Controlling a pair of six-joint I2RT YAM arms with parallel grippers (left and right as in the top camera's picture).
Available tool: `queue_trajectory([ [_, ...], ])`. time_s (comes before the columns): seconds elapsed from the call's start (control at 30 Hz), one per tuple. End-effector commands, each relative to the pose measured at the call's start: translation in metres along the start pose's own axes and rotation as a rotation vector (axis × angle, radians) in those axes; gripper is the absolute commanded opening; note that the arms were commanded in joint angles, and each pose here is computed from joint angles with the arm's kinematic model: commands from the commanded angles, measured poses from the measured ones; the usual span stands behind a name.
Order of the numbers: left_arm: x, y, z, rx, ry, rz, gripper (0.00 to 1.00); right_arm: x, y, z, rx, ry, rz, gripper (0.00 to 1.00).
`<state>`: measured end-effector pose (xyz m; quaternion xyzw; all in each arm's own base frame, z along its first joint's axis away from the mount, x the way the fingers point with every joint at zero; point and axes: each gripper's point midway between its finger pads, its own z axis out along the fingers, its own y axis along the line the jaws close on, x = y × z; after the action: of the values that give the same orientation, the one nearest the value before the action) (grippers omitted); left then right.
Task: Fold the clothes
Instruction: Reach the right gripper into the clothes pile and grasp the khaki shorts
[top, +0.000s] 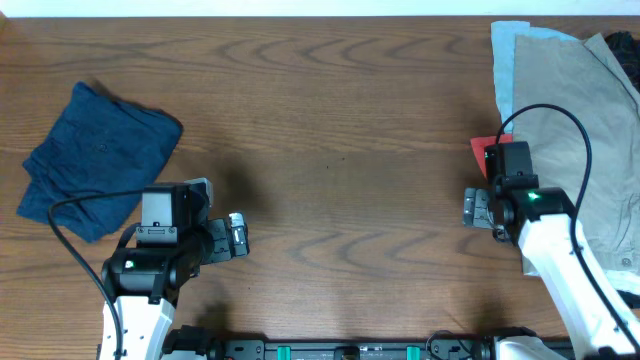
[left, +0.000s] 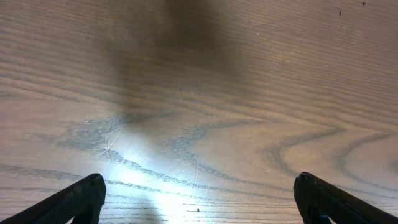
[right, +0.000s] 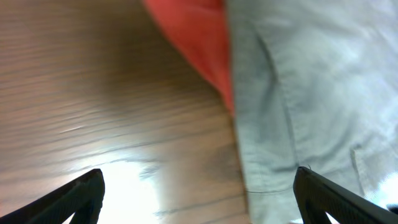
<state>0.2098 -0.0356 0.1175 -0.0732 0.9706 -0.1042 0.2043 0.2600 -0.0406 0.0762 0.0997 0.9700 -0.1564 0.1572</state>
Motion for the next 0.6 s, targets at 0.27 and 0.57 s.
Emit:
queue_trajectory([
  [0.27,-0.006,-0.003,-0.003,0.011,-0.010,-0.011,0.98,0.014,-0.049,0.047,0.233,0.153,0.137,0.87],
  [0.57,-0.006,-0.003,-0.003,0.012,-0.010,-0.011,0.98,0.022,-0.049,0.061,0.257,0.207,0.118,0.38],
])
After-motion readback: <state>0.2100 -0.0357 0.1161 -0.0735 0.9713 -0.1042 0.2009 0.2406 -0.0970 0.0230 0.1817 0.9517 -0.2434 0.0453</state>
